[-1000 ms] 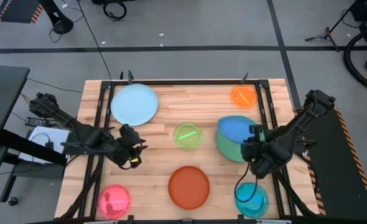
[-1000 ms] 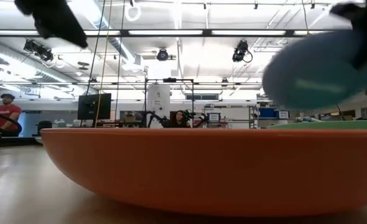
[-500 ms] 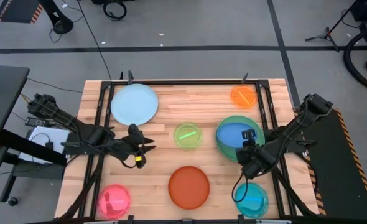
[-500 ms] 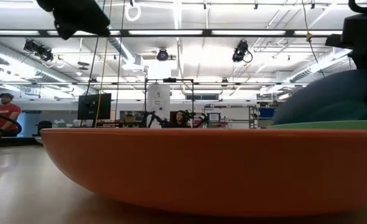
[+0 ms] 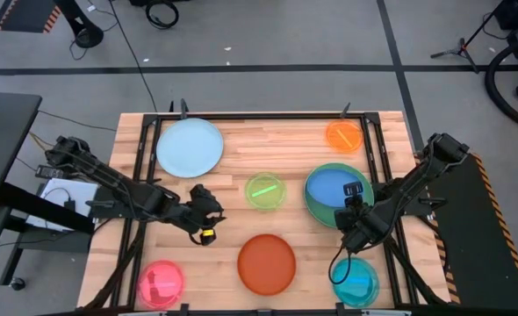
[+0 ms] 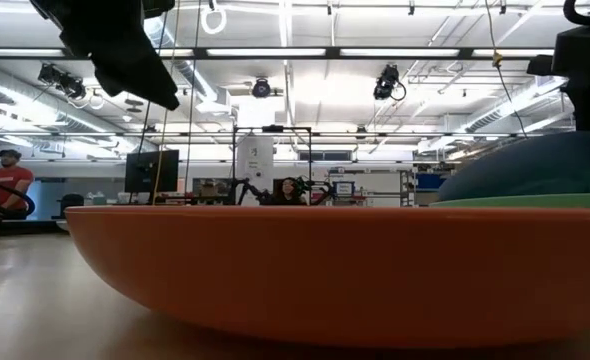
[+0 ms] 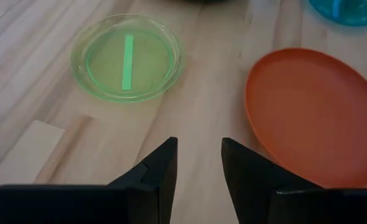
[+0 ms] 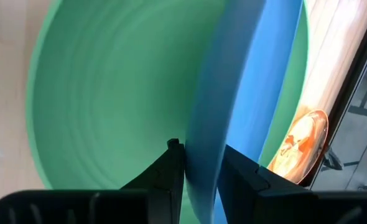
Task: Stack plastic plates
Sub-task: Stack the large dark blue plate on the large light green plate
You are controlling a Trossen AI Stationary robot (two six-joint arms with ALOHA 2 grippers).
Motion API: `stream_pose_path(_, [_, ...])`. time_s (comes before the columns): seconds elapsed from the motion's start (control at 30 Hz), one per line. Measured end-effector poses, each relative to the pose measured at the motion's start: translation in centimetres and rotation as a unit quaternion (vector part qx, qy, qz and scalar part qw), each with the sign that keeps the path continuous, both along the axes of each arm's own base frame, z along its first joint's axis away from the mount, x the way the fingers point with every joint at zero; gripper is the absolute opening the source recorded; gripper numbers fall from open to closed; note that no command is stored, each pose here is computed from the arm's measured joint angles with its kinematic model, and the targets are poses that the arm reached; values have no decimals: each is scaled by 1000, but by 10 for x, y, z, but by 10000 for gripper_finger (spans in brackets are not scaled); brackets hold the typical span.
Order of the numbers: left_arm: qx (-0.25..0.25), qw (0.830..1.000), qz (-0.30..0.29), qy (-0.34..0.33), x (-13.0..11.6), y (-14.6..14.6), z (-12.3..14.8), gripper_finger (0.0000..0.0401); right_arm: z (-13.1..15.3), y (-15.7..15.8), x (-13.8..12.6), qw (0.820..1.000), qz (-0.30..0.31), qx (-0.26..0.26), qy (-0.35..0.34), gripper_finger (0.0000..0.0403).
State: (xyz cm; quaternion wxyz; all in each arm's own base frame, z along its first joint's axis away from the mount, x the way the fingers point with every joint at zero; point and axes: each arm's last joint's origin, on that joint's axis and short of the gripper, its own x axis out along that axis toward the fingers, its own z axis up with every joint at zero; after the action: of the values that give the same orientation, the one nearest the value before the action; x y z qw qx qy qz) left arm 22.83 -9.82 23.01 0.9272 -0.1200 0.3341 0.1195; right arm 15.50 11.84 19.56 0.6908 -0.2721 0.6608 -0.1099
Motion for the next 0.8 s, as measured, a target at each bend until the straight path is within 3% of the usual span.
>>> stream_pose_path(0.8, [-25, 999, 6, -21, 3, -1, 3, 133, 5, -8, -10, 998, -16, -37, 54, 99])
